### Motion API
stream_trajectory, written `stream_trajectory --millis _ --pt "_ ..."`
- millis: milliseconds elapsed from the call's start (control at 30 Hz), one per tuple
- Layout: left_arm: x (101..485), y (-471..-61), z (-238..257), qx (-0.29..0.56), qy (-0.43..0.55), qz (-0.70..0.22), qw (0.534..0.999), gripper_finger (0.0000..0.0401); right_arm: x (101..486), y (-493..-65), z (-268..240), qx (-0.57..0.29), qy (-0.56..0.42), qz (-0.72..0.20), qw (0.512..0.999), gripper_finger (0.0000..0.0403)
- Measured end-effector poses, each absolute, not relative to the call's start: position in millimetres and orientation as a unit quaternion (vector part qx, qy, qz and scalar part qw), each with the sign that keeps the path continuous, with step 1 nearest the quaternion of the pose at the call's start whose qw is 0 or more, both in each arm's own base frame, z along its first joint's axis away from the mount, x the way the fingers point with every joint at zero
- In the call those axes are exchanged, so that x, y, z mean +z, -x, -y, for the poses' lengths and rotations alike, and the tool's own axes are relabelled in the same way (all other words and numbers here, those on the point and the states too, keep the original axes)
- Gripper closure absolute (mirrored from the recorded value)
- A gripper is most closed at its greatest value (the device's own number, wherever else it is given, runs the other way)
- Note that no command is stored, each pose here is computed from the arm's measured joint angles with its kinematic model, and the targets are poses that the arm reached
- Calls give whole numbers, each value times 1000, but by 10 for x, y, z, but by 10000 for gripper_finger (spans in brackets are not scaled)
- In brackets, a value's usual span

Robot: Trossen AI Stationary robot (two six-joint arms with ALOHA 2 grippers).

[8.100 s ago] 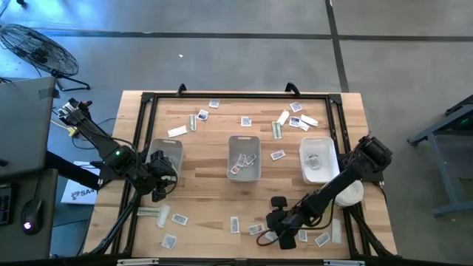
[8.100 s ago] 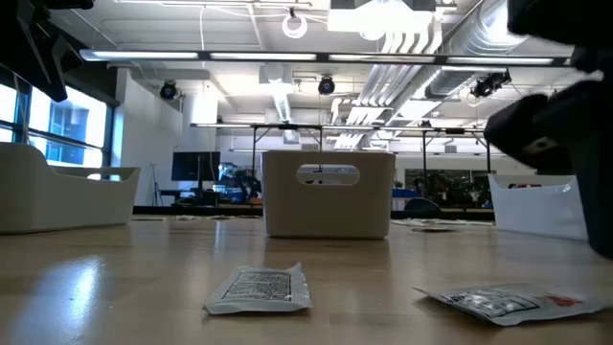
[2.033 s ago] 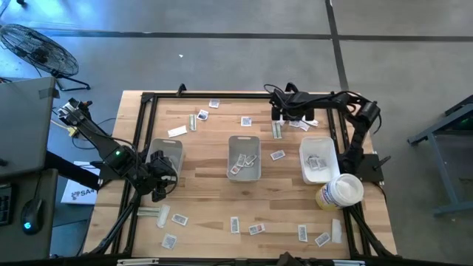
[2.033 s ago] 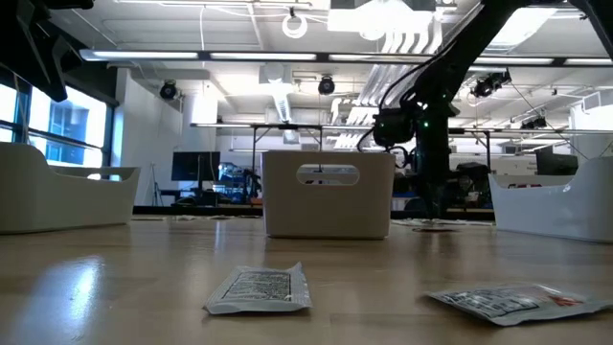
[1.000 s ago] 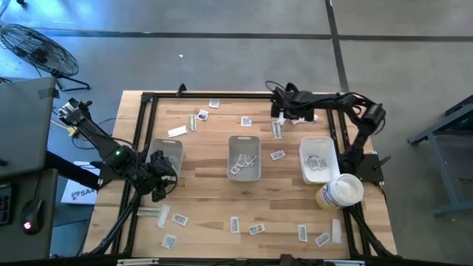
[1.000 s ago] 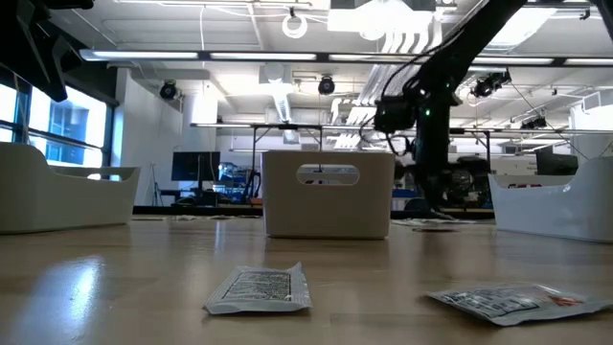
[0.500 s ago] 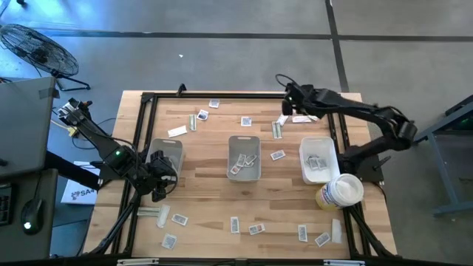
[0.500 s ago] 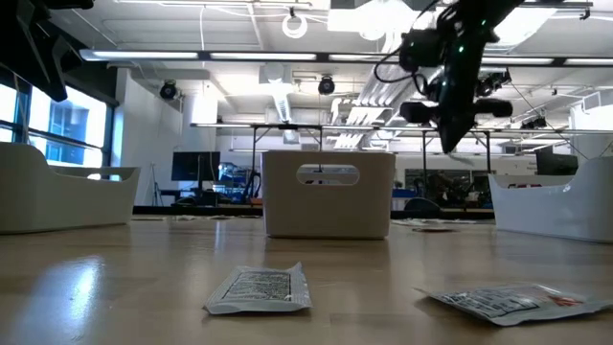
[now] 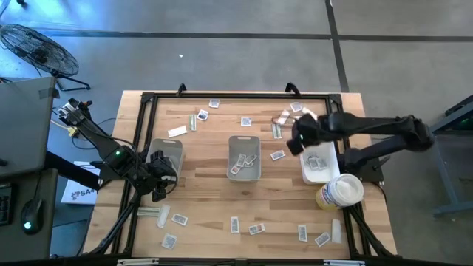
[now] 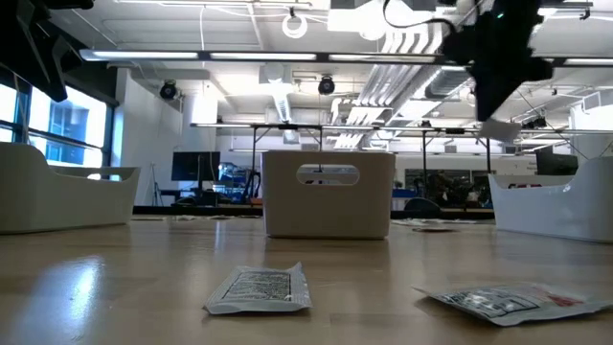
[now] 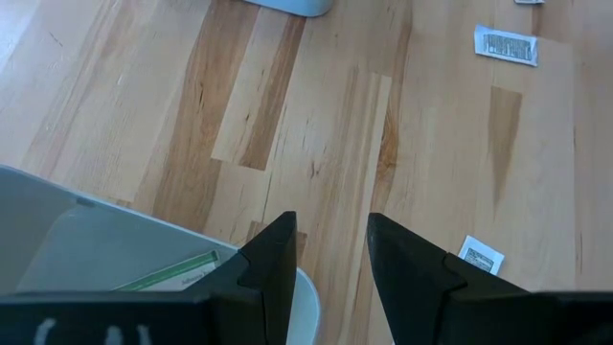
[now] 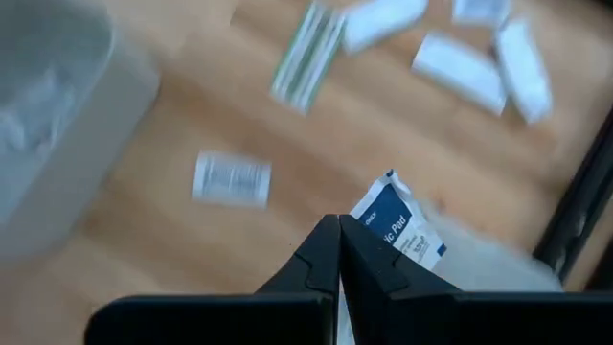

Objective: Pick & Place First Aid Supplies
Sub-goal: Put the alcohol pad into the white bin

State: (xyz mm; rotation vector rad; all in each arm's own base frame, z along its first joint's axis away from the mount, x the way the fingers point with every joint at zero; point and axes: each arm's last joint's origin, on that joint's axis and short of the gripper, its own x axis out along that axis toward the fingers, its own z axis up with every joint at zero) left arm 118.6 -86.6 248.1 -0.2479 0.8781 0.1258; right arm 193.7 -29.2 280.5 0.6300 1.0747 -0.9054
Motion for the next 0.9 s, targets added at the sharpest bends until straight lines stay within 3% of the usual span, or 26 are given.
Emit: stream_trajectory --millis 200,400,900 --pt "2482 -1186 866 61 120 -424 896 273 2782 -1810 -124 -403 -294 -530 686 403" --pt "2482 -1186 866 61 120 -424 896 273 2732 -1777 -349 -405 -298 -514 694 403" --pt "2482 -1186 866 61 120 -424 896 273 1919 -1597 -180 -431 -293 -575 630 403"
